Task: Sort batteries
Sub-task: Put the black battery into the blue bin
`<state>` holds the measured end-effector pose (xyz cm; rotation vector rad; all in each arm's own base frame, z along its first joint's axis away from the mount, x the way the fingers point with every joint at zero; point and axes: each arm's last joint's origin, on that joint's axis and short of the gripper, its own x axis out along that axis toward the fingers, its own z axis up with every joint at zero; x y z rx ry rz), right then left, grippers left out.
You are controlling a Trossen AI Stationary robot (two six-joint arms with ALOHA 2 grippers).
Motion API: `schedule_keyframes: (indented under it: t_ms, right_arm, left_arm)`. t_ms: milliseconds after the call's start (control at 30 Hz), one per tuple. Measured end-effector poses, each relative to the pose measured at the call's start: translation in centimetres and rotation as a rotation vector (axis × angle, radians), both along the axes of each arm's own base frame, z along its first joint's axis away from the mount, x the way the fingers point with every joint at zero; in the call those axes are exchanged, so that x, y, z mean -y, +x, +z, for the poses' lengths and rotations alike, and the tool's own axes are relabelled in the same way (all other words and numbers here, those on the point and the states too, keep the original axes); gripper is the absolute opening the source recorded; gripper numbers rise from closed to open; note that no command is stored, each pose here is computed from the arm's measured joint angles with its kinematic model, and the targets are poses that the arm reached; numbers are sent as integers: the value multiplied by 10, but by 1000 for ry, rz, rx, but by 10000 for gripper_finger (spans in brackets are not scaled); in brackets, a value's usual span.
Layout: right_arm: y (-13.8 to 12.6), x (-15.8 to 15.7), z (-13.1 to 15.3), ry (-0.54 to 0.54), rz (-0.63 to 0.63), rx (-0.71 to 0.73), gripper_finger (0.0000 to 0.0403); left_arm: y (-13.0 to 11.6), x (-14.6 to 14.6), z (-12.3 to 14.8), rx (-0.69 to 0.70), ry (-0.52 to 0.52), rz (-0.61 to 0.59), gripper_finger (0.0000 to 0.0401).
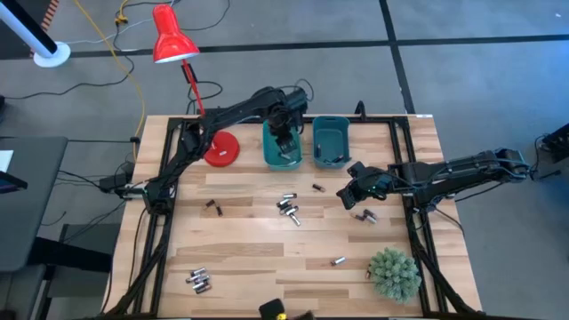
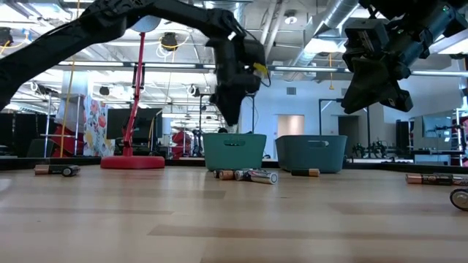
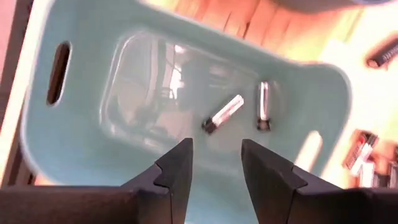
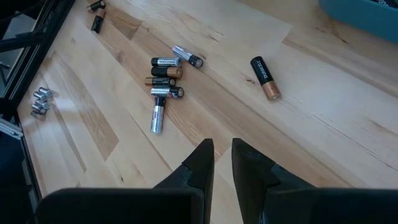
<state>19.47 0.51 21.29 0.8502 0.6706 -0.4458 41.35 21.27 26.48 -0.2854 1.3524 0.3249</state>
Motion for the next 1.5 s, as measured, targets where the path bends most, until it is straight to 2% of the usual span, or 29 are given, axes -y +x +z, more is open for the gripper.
schedule_keyframes:
  t_ms: [200,400,533,667,900,1033,1167,1367,1500]
  right_arm:
    - [0,2,0,0,-10,0,75]
    - [0,1,0,1,-7,3,75]
    - [0,0,0,-9,9,3,80]
    - [1,0,2,-67,65,13,92]
    - [7,0,8,-157,140,89,139]
    - [6,0,6,-189,172,63,183]
    - [3,-2,3,-197,199,16,215]
    - [-4,-9,-3,-176,226,-76,221]
    - [-13,-11,0,-137,207,-202,212]
  left_arm:
    - [-9,45,26,34,-5,-53,131]
    - [-17,112,31,255,54,-149,131]
    - [-50,143,23,376,61,-96,130]
    - [-93,172,15,513,52,-33,130]
    - [-161,222,1,765,30,69,130]
    - [-190,239,-8,795,-38,123,130]
    - [-205,247,-16,797,-87,129,130]
    - [-208,248,-20,789,-93,132,130]
    - [-207,246,-21,780,-65,118,130]
